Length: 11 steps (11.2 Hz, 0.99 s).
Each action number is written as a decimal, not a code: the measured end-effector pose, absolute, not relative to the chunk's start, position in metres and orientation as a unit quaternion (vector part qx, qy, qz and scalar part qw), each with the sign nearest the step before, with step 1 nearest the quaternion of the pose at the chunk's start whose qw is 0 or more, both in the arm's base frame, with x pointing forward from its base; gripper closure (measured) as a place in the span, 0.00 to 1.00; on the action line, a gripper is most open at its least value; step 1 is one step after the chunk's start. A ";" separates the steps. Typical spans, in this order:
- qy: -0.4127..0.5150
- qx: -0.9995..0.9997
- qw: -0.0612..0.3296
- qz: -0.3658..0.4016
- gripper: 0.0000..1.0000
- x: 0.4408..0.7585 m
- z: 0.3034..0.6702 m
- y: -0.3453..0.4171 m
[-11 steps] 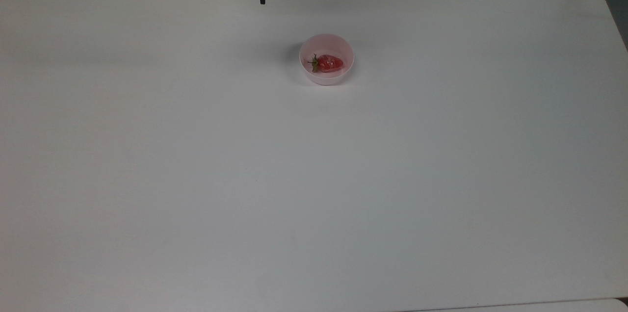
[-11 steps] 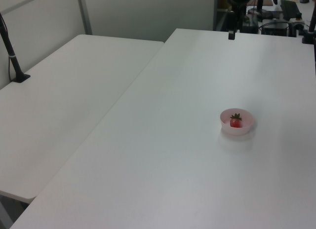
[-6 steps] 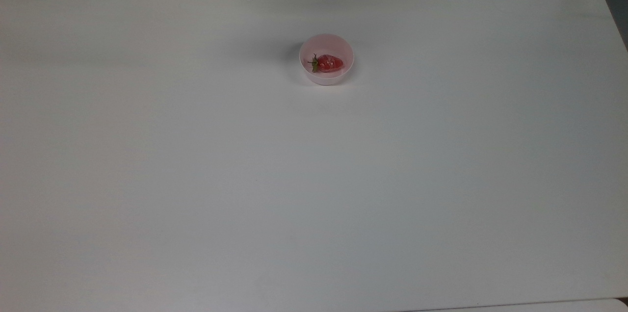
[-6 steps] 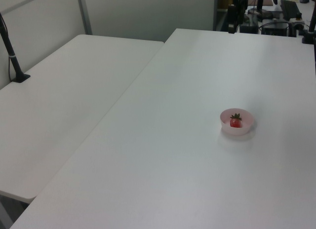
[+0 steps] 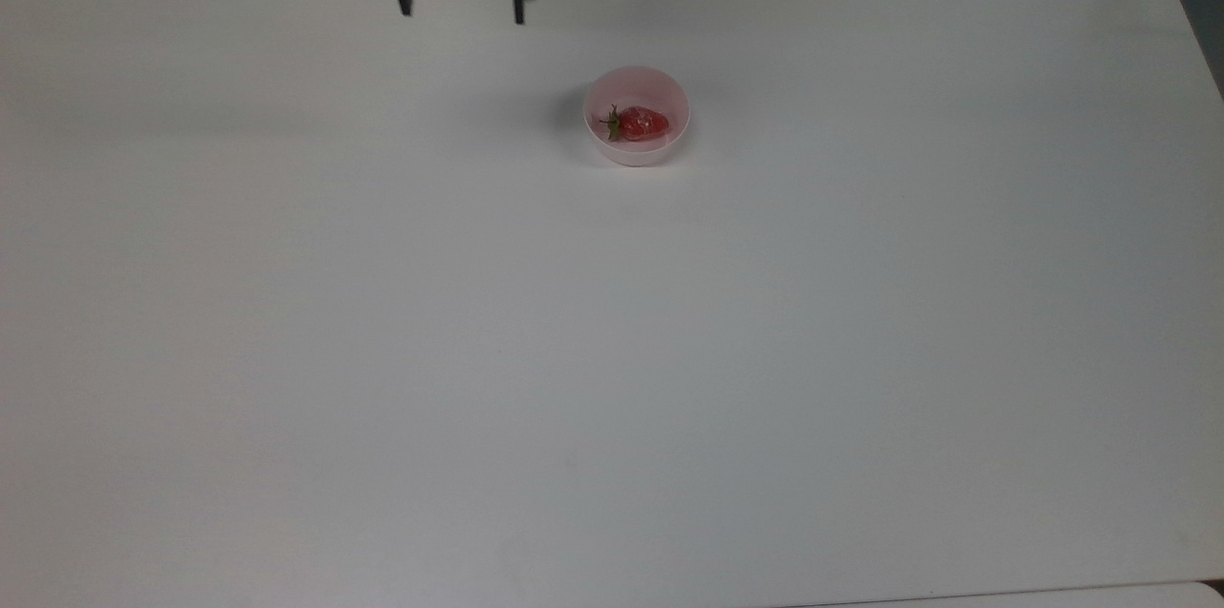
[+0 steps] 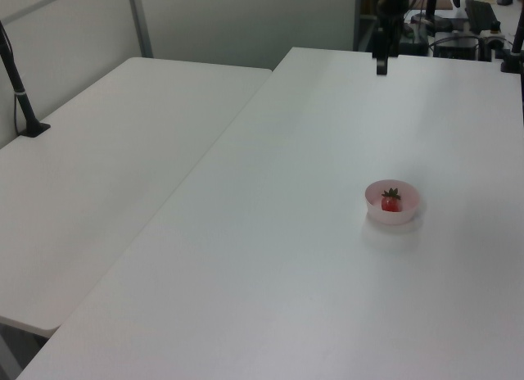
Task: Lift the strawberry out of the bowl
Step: 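Lower the open gripper into the pink bowl over the strawberry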
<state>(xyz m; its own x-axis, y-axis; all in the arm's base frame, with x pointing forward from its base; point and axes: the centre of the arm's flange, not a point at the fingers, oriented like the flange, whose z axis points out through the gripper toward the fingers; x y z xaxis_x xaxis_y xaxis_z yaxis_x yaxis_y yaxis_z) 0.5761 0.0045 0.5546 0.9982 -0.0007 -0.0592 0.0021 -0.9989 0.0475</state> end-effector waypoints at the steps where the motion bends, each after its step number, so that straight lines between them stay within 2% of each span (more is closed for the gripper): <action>1: 0.018 0.998 0.026 -0.049 0.00 0.578 0.534 0.021; 4: 0.078 0.993 0.030 -0.080 0.05 0.564 0.459 0.083; 5: 0.100 0.991 0.032 -0.085 0.11 0.554 0.437 0.106; 8: 0.129 0.987 0.034 -0.092 0.17 0.533 0.393 0.140; 11: 0.124 0.987 0.041 -0.096 0.19 0.533 0.351 0.153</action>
